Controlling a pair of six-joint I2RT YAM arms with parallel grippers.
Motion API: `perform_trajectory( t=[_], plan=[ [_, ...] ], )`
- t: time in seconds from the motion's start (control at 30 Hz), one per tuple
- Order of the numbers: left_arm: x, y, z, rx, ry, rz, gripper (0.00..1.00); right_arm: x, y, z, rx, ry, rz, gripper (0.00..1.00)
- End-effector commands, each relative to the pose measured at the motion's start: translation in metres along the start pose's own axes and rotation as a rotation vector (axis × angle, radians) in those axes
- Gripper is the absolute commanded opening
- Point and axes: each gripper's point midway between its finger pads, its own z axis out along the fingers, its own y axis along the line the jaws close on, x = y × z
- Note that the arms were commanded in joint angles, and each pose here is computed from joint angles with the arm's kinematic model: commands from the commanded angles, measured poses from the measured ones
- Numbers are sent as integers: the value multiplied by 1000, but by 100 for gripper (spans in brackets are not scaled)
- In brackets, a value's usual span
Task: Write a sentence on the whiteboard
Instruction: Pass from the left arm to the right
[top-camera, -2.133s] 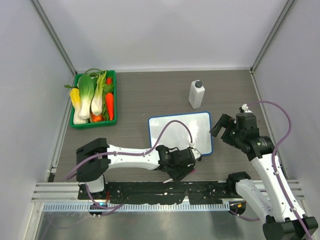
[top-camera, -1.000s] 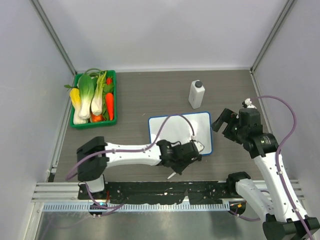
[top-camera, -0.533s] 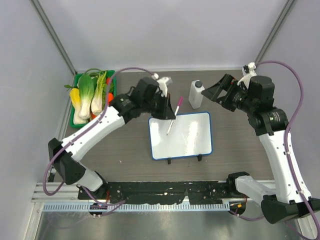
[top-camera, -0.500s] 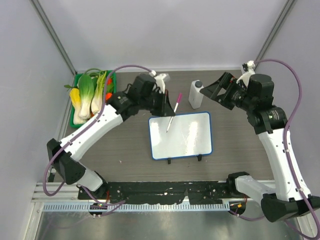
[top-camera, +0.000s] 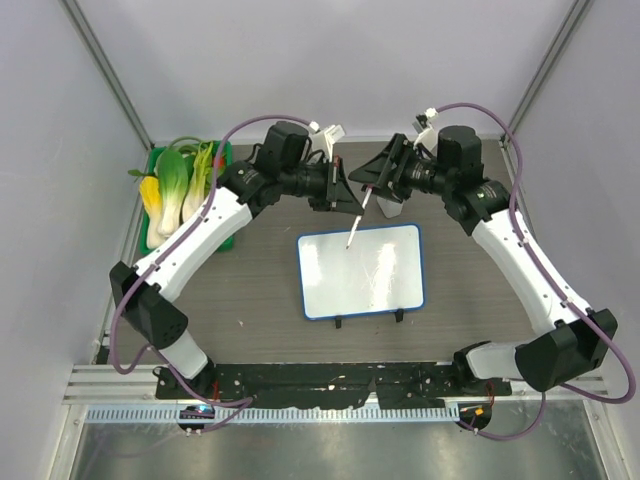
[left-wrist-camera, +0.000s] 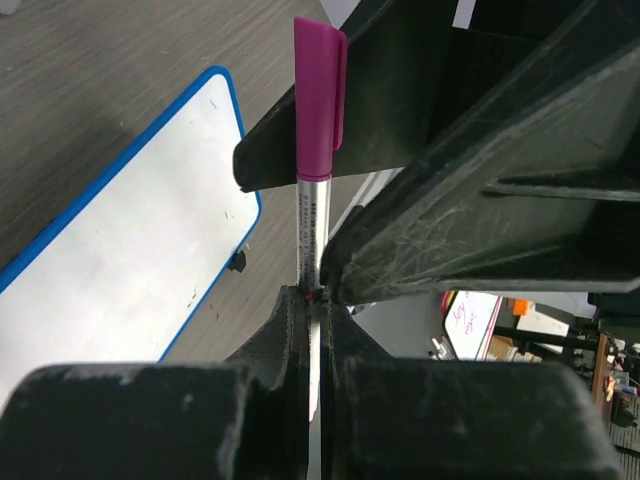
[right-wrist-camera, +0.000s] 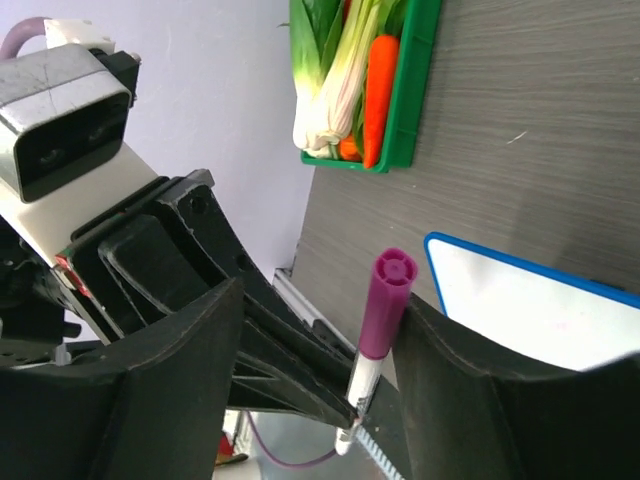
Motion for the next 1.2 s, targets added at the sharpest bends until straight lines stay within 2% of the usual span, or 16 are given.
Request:
perform_trajectory(
  t=[0.0,0.1,0.33,0.4,0.43,0.47,0.5,0.53,0.6,0.7,1.0,1.17],
  plan=[
    [-5,-22,-14,81,-16,26,0,-11,36,-6,-114,-35,-43,59],
    [-3,-19,-16,73,-21,21,0,-6,34,-7,-112,-27,-36,44],
    [1,-14,-20,65,-28,7,0,10,25,-12,-83,1,-46,28],
    [0,-13,-21,64,-31,2,0,11,23,-12,-76,1,-47,19],
    [0,-14,-21,65,-32,4,0,10,24,-13,-76,-3,-50,10],
    [-1,-13,-22,64,-35,3,0,8,23,-12,-70,-12,-57,6],
    [-3,-13,-23,63,-41,2,7,5,25,-13,-67,-22,-58,2],
    [-5,-12,-25,60,-49,-1,25,2,24,-13,-56,-37,-62,1],
    [-10,-10,-29,55,-65,-12,44,-4,20,-11,-22,-62,-51,2],
    [-13,-11,-33,59,-79,-15,57,-17,16,-11,21,-116,-13,1],
    [0,-18,-33,111,-16,-30,59,-44,0,-11,120,-215,67,1],
    [12,-16,-35,119,14,-40,57,-55,-17,-17,160,-260,121,1]
  ],
)
